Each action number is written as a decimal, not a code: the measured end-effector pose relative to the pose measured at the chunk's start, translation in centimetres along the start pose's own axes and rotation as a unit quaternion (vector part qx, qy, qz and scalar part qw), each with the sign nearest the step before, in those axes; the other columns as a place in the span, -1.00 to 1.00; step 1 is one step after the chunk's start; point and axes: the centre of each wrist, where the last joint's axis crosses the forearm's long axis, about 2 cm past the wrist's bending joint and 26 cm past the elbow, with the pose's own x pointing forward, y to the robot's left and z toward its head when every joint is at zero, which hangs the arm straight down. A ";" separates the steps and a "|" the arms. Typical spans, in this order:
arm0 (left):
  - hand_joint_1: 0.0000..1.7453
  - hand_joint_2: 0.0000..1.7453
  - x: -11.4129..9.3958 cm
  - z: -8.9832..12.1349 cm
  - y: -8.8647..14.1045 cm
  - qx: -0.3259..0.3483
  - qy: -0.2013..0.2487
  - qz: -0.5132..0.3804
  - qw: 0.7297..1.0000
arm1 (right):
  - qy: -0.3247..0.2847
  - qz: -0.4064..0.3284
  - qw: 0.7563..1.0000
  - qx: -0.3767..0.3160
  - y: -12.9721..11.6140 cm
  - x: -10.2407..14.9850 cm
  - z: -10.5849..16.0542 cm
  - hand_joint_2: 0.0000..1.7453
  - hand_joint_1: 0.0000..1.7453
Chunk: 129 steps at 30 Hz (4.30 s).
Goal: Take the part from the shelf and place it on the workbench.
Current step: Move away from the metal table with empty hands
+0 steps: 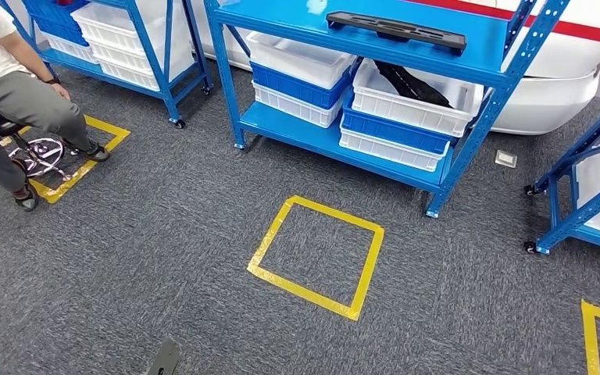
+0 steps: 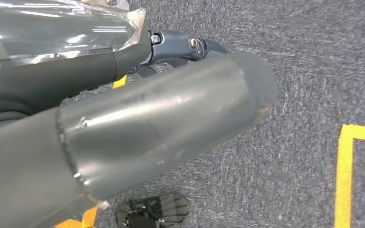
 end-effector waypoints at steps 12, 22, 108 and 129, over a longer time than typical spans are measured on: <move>-1.00 -1.00 0.0 0.1 -0.3 -0.003 0.000 0.003 1.000 | 0.003 0.001 1.000 -0.002 -0.3 -0.3 0.0 -1.00 -1.00; -1.00 -1.00 0.5 -0.1 -0.4 -0.005 -0.004 0.000 1.000 | 0.003 -0.002 1.000 -0.004 -0.4 0.0 -0.1 -1.00 -1.00; -1.00 1.00 -0.1 -0.1 0.4 0.005 0.003 0.007 1.000 | -0.001 0.009 1.000 0.009 -0.1 0.0 -0.1 -1.00 -1.00; -1.00 1.00 -0.1 -0.1 0.4 0.003 0.014 0.007 1.000 | 0.012 0.022 1.000 0.018 -0.1 0.2 -0.1 1.00 -1.00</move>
